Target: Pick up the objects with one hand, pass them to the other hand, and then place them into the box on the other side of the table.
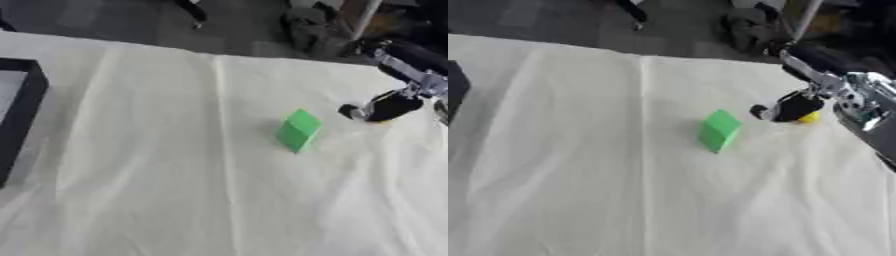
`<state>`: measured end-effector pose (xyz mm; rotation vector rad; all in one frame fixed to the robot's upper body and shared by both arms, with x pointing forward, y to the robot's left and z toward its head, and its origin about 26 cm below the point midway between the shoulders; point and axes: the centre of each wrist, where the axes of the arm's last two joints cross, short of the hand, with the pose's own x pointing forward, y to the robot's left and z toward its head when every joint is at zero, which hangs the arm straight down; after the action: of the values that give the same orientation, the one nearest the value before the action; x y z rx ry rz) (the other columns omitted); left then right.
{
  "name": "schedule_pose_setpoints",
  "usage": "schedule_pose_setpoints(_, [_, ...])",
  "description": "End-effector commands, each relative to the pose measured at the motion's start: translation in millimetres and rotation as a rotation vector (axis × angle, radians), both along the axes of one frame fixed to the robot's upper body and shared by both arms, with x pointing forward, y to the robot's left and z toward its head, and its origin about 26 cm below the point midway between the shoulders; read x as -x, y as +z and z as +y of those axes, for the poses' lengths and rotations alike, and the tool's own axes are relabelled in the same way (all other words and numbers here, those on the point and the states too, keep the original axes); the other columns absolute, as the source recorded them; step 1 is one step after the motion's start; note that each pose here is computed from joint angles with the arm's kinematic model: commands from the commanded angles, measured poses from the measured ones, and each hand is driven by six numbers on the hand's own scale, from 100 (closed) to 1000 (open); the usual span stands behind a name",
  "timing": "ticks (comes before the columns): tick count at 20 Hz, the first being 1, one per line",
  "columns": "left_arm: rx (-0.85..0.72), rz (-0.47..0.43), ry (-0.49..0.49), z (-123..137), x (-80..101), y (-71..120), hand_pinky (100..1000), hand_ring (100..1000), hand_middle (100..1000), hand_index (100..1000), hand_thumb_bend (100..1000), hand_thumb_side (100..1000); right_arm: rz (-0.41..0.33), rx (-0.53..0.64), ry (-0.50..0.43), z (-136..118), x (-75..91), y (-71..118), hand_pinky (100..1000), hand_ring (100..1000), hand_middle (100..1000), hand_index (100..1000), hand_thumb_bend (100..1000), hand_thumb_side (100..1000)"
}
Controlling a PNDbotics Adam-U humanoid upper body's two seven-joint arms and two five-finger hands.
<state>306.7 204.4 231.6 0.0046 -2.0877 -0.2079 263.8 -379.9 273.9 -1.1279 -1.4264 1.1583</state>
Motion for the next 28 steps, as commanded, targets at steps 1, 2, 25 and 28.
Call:
schedule_pose_setpoints(1, [0.003,-0.010,-0.009,-1.1,3.3,4.7,865,386,780,885,854,584,0.034,0.077,0.015,2.1,1.3,9.1,943,930,907,895,416,100])
schedule_pose_setpoints(2, [0.007,-0.008,-0.012,-1.9,3.2,5.1,865,386,778,884,852,582,0.048,0.082,0.027,3.1,0.8,7.3,940,929,905,888,417,100])
schedule_pose_setpoints(25, [0.029,0.010,0.019,-2.3,3.4,3.2,865,374,748,860,829,562,0.019,0.197,0.021,0.1,2.3,9.4,960,935,897,890,315,100])
schedule_pose_setpoints(28, [0.025,0.012,0.026,-1.2,3.5,2.5,866,373,744,855,821,561,0.072,0.177,0.036,-5.6,5.4,19.7,979,963,911,903,367,100])
